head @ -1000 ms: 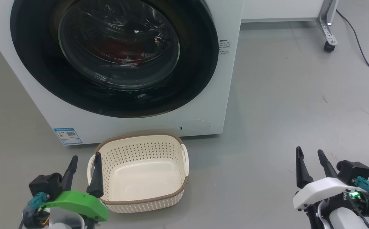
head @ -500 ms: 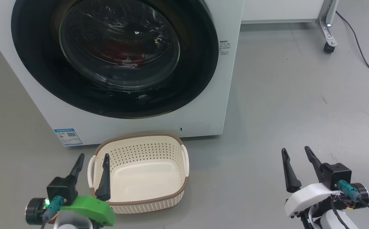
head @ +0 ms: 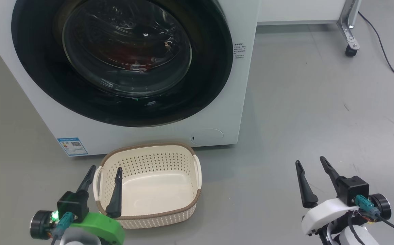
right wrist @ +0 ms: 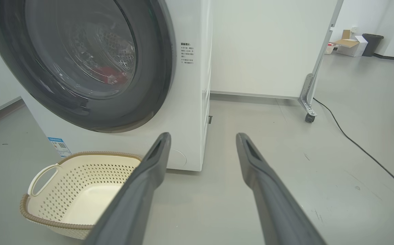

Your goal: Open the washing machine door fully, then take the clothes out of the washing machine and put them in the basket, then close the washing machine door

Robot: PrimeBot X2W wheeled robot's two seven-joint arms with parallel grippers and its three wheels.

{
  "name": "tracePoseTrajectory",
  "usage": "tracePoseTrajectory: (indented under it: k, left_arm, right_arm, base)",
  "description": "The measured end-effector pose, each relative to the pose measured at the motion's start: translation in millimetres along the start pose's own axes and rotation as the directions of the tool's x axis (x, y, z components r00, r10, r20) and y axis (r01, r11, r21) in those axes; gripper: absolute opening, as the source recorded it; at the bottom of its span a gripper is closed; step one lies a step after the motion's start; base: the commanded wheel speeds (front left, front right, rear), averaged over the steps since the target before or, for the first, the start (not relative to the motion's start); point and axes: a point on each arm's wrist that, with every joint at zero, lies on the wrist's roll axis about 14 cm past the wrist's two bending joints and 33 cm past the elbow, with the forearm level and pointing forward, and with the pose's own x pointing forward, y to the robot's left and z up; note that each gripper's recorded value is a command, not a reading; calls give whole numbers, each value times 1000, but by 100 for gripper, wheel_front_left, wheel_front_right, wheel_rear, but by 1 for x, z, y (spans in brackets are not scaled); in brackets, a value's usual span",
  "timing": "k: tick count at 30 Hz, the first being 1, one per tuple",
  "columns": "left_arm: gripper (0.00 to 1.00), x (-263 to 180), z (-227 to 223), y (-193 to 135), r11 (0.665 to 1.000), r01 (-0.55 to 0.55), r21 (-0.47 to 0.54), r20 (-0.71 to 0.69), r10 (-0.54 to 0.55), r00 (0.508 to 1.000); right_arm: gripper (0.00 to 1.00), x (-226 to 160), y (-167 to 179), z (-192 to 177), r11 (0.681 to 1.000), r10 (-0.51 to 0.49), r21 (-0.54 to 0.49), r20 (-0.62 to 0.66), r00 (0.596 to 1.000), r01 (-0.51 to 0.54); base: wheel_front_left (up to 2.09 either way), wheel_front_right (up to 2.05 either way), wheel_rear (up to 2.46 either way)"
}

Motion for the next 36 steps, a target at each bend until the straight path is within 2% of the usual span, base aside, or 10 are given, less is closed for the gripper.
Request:
tracePoseTrajectory:
  k: [21,22,23,24,25,36]
  left_arm:
    - [100,0,-6,3,1000,-24,-13,-18,23,1000]
    - [100,0,-7,3,1000,-25,-14,-18,25,1000]
    - [100,0,-7,3,1000,-26,-15,-18,26,1000]
    - [100,0,-7,3,1000,-27,-15,-18,26,999]
    - [100,0,-7,3,1000,-28,-14,-18,28,999]
    - [100,0,-7,5,999,-37,-16,-19,37,999]
  right_arm:
    - [100,-1,-4,0,999,-24,24,2,1000,24]
    - [76,-1,-5,0,999,-28,26,3,1000,28]
    - [44,-1,-6,0,999,-31,27,2,1000,31]
    - [3,-1,-7,0,999,-34,28,2,999,34]
    - [0,0,-7,0,999,-35,31,3,999,35]
    - [0,0,-9,0,998,-42,43,5,999,42]
  base:
    - [0,0,0]
    - [0,0,0]
    - [0,0,0]
    - [0,0,0]
    - [0,0,0]
    - [0,0,0]
